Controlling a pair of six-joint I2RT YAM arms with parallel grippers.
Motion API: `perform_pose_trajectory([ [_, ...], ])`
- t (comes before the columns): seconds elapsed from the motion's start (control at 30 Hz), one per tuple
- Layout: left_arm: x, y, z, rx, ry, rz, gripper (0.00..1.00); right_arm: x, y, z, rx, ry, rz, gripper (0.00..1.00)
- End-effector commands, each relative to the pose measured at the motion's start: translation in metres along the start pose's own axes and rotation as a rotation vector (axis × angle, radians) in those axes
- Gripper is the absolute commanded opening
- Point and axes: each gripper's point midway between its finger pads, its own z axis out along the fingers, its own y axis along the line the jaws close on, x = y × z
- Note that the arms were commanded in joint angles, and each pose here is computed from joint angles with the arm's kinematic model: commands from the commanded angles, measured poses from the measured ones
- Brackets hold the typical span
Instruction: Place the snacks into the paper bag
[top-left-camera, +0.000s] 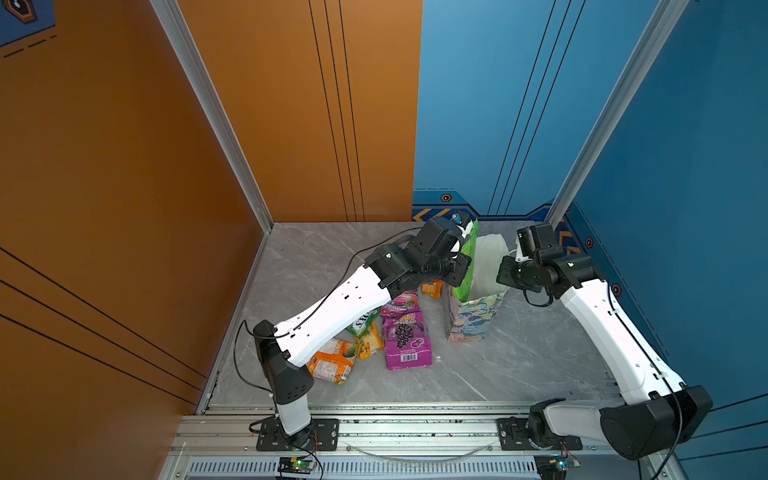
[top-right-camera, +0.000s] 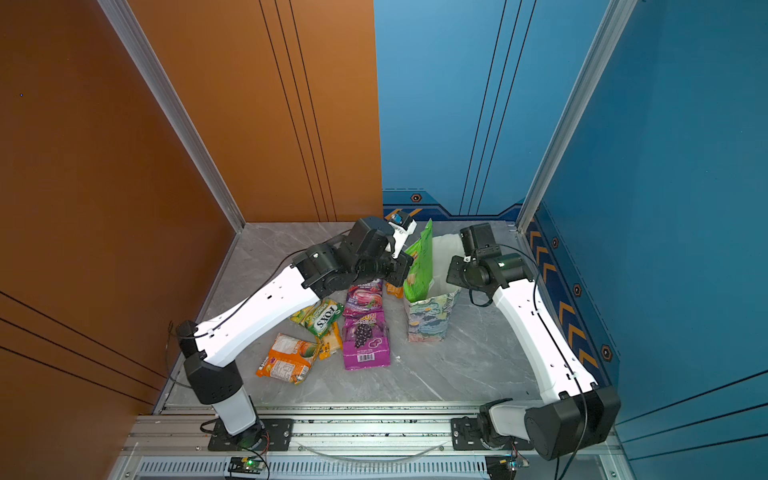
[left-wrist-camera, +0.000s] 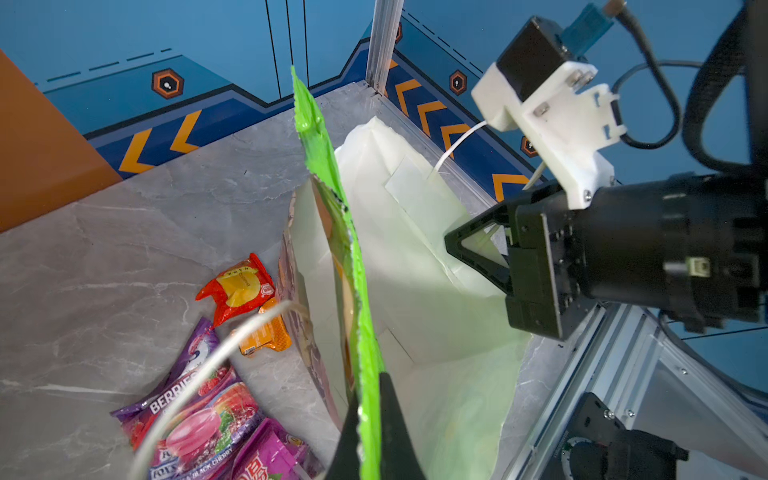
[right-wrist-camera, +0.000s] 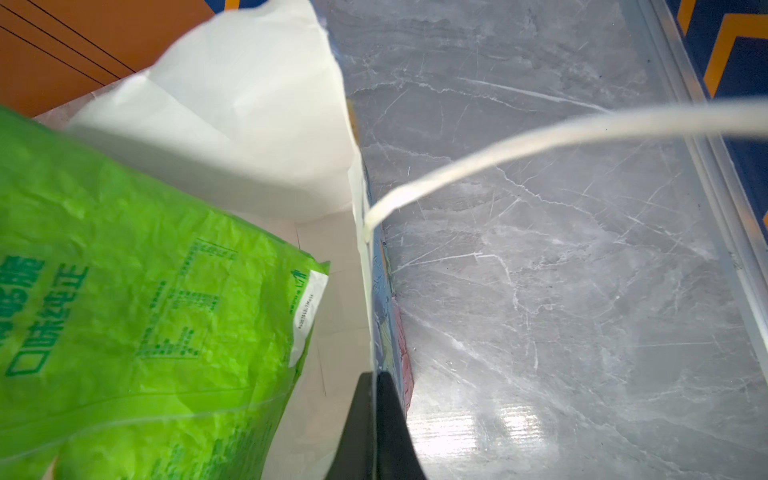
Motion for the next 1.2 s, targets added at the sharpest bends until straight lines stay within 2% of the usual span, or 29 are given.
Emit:
perform_pose_trajectory([
  [0.0,0.003,0.005,-0.009,-0.025,-0.025,-0.062,0.0,-0.007,-0.002,-0.008,0.017,-0.021,0.035,0.0],
  [0.3,0.036,0.008,-0.001,-0.055,0.039,-0.121,0.0,-0.002,-0.007,-0.009,0.058,-0.021,0.037,0.0],
  [0.53,0.046,0.006,0.009,-0.056,0.072,-0.149,0.0,-0.007,-0.007,-0.013,0.052,-0.034,0.081,0.0],
  [0.73,0.041,0.016,0.0,-0.067,0.053,-0.175,0.0,-0.005,-0.009,-0.014,0.051,-0.042,0.099,0.0],
  [1.03,0.077,0.014,0.028,-0.055,0.175,-0.251,0.0,-0.007,-0.009,-0.015,0.073,-0.035,0.078,0.0],
  [1.17,0.071,0.013,0.031,-0.055,0.189,-0.243,0.0,-0.003,-0.008,-0.012,0.082,-0.027,0.069,0.0],
])
